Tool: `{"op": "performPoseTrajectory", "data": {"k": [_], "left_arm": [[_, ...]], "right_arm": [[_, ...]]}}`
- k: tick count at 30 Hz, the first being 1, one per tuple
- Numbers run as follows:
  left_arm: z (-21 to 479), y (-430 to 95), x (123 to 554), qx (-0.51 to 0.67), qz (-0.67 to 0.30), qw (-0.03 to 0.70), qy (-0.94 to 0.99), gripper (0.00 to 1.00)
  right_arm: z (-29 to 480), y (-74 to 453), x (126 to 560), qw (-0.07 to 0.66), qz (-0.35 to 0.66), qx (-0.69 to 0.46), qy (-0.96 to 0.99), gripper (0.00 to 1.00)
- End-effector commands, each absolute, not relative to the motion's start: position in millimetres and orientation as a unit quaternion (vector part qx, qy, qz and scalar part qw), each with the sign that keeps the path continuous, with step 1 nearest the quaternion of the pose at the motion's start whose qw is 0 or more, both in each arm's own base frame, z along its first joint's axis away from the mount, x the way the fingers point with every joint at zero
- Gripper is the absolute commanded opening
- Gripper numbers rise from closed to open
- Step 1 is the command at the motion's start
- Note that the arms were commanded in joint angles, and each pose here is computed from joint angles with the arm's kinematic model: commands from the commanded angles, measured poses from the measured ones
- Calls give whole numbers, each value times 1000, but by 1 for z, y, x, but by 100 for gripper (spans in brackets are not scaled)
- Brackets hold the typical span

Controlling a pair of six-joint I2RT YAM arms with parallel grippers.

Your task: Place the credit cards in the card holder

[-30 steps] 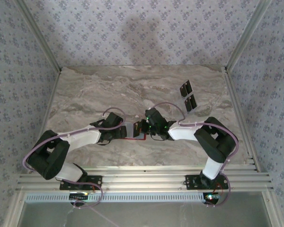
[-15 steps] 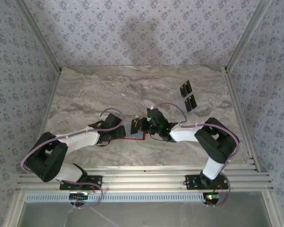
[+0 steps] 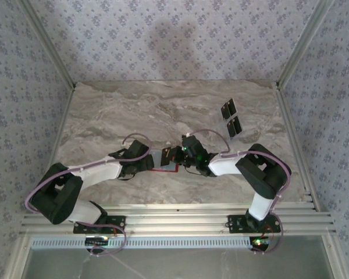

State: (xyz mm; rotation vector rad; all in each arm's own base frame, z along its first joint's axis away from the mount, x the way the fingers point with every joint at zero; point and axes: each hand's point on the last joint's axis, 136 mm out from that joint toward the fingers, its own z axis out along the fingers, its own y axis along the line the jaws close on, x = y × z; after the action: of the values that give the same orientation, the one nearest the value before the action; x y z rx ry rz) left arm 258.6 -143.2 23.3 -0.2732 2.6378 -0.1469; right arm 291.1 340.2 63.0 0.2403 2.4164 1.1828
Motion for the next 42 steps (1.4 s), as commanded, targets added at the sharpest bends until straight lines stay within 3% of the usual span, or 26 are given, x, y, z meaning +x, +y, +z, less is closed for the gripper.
{"op": "performPoseTrajectory", "data": {"k": [1, 42], "left_arm": [[3, -122, 233, -109, -15, 195, 975, 98], [-1, -121, 230, -108, -14, 193, 975, 98]], "right_arm": [[54, 339, 290, 218, 424, 99, 873, 0], [35, 350, 281, 198, 457, 130, 857, 0]]}}
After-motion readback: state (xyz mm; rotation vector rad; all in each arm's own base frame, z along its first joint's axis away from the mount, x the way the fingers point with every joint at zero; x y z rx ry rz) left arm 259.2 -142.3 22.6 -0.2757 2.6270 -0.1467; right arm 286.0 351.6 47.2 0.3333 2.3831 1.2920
